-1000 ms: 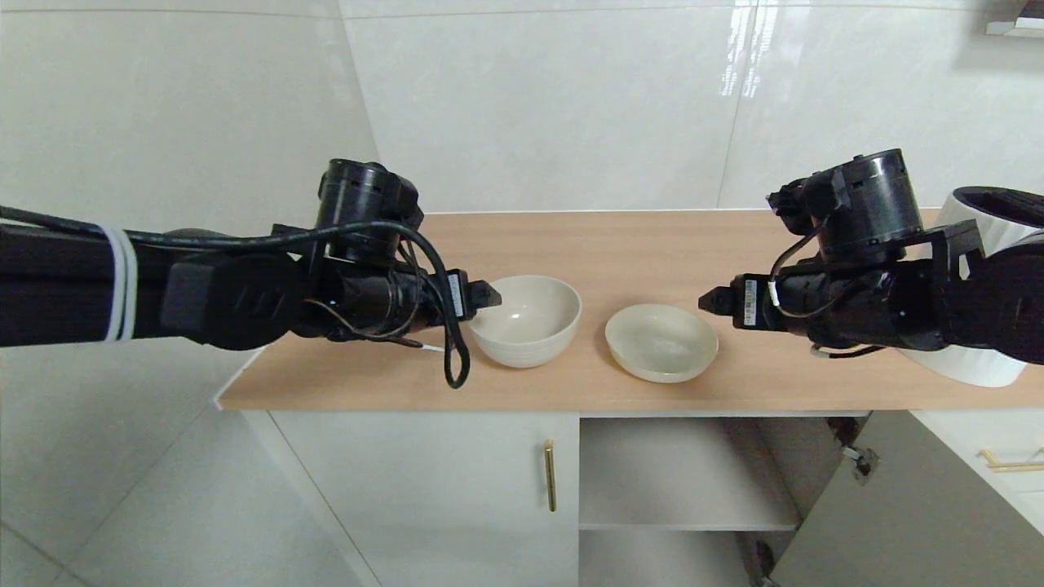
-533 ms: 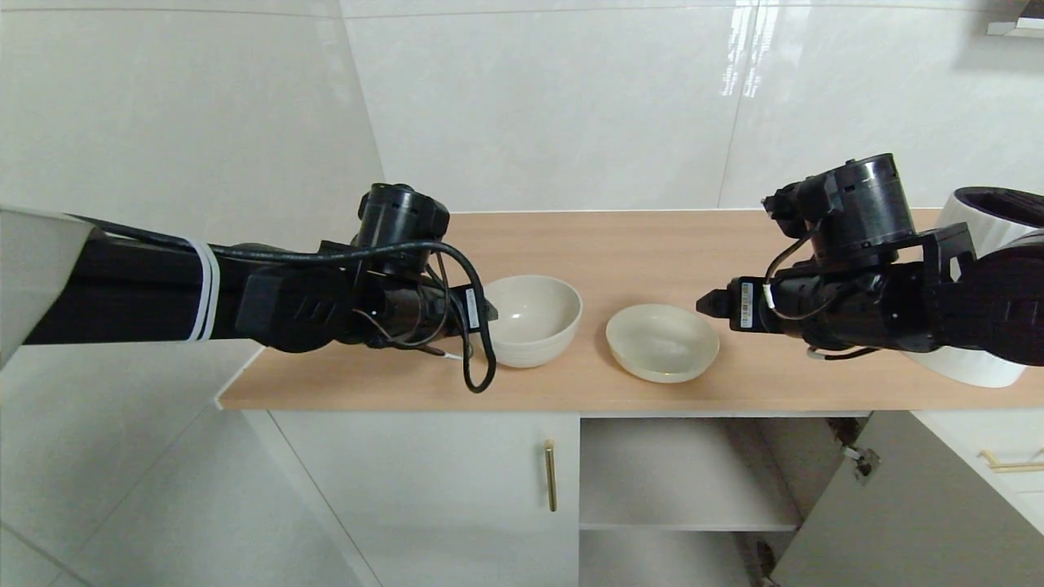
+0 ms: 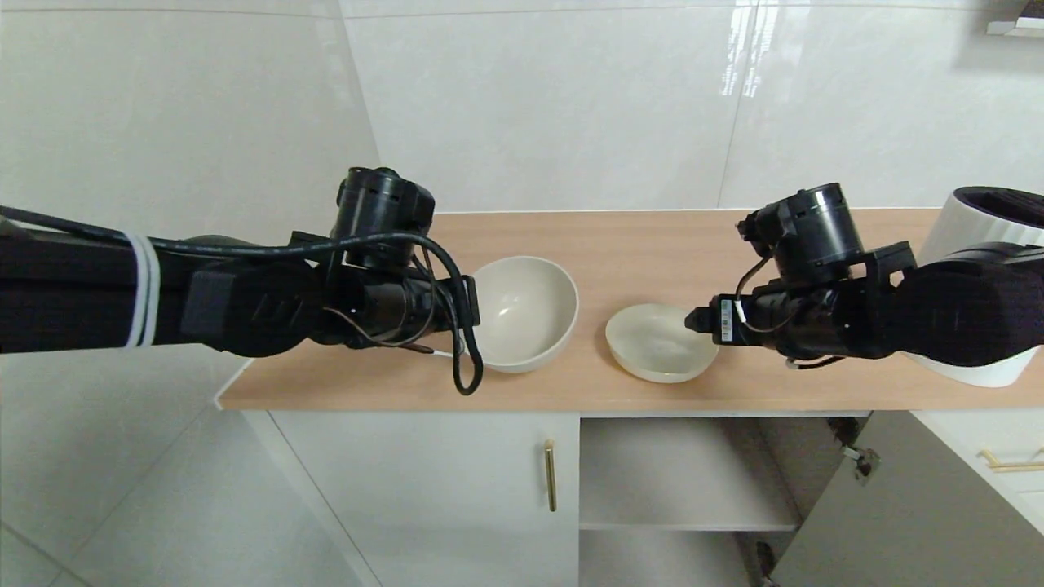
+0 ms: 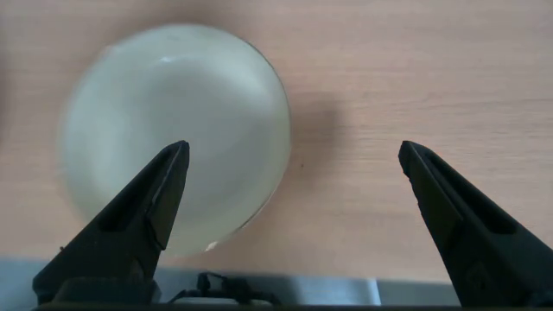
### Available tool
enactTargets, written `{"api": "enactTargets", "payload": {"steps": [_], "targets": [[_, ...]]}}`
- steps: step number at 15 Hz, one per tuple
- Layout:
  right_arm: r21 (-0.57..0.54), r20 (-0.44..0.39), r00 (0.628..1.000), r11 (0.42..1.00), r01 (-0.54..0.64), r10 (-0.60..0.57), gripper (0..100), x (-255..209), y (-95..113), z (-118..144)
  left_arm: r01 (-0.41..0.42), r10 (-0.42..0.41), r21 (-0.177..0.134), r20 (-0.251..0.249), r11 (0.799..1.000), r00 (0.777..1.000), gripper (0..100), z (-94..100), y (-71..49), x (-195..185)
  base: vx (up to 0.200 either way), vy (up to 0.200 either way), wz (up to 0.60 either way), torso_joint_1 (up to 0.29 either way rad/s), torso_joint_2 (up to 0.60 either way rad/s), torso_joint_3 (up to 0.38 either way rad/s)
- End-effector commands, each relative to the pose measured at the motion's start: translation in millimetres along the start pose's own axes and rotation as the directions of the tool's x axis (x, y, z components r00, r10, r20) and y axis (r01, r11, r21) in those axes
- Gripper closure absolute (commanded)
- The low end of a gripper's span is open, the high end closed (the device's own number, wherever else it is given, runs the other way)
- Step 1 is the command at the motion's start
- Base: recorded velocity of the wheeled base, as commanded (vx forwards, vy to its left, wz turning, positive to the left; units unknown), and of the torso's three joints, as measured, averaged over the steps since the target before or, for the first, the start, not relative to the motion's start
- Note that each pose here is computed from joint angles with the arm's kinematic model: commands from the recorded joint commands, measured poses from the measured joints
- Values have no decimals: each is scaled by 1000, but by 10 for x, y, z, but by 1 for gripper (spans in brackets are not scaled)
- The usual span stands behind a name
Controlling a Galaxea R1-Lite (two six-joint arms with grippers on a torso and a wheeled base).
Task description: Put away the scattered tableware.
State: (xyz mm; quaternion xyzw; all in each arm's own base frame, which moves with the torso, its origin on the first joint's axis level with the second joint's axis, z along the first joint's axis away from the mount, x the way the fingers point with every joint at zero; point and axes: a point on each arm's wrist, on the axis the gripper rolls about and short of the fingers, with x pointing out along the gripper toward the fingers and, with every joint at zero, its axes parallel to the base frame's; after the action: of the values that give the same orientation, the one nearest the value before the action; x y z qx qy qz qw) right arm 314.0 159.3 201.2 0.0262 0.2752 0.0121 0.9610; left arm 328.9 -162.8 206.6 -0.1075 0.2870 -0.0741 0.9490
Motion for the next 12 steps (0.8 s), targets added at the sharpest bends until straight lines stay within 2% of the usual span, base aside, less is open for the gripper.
{"api": "enactTargets", "payload": {"steps": [1,6,7,12], "targets": [[-16,-48,998,999,46,-47,0,303,36,-116,39,-38,-9,64,999,997,100,110,-12,-353,0,0,0,0,0,0],[22,-54,996,998,66,-65,0,457,54,-145,62,-60,-14,108,998,992,100,181,3,-587,0,0,0,0,0,0],[33,-49,997,997,65,-63,100,468,58,-144,63,-61,-15,111,998,992,100,186,4,-598,0,0,0,0,0,0],[55,-52,998,997,49,-47,100,487,73,-135,94,-91,-18,129,995,987,100,224,12,-732,0,0,0,0,0,0]]}}
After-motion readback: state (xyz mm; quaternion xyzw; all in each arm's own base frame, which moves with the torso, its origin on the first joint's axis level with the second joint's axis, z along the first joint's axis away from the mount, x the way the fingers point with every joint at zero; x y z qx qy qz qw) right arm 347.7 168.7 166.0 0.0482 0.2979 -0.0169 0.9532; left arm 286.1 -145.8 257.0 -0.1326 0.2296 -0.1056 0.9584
